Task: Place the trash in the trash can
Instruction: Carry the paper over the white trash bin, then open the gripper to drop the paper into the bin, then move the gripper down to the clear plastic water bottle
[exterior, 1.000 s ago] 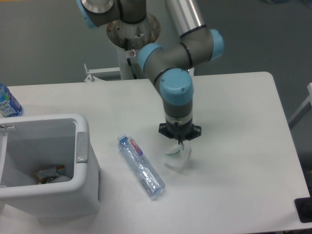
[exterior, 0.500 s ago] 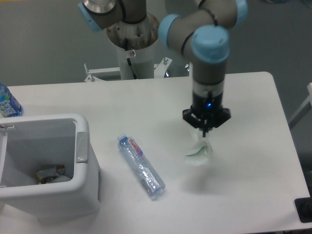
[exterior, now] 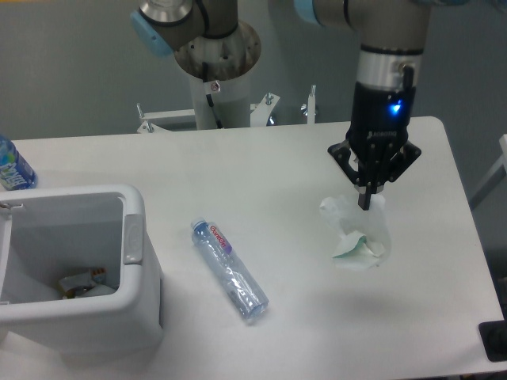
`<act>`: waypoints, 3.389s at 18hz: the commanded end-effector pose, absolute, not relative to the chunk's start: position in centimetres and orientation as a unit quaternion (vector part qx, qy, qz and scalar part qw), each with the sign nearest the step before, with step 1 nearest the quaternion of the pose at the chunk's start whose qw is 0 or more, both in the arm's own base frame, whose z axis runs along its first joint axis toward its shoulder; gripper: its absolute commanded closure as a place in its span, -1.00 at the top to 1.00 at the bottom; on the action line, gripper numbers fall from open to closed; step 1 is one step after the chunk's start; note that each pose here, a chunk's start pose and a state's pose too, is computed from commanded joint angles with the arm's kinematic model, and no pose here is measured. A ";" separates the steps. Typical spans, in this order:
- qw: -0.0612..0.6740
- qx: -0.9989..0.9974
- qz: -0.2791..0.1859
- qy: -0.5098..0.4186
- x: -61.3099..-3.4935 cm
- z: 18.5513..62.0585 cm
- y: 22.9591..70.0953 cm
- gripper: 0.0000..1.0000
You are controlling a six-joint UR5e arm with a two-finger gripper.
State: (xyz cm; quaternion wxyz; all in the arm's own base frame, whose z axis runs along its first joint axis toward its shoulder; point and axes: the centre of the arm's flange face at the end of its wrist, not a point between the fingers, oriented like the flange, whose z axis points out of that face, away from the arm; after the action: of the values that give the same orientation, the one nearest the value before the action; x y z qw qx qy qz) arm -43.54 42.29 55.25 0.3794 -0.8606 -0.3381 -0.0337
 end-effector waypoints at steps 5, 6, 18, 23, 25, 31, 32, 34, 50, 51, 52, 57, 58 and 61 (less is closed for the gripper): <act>0.396 -0.854 -0.069 -0.331 -36.2 58.7 46.6 -1.00; 0.396 -0.858 -0.077 -0.317 -34.0 59.1 47.9 -1.00; 0.377 -0.901 -0.141 -0.163 -16.0 57.0 56.9 1.00; 0.374 -0.900 -0.140 -0.177 -16.9 56.8 56.7 1.00; 0.375 -0.897 -0.134 -0.191 -18.5 56.8 56.1 1.00; 0.358 -0.888 -0.108 -0.268 -28.2 53.4 54.4 1.00; 0.347 -0.886 -0.104 -0.289 -30.8 51.8 54.1 1.00; 0.333 -0.883 -0.097 -0.316 -34.3 49.8 53.1 1.00; 0.149 -0.903 -0.029 -0.403 -42.4 29.6 55.2 1.00; 0.138 -0.906 -0.026 -0.398 -41.8 28.5 55.8 1.00; 0.128 -0.910 -0.026 -0.394 -41.4 27.3 56.4 1.00; 0.100 -0.919 -0.025 -0.381 -40.0 23.8 58.1 1.00; 0.099 -0.920 -0.026 -0.379 -39.9 23.7 58.1 1.00; 0.079 -0.925 -0.021 -0.370 -38.7 21.5 58.9 1.00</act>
State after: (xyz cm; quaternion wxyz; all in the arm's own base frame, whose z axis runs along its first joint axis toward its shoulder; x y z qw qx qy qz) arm -38.67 58.94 21.52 0.0790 -0.9255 -0.3699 -0.0214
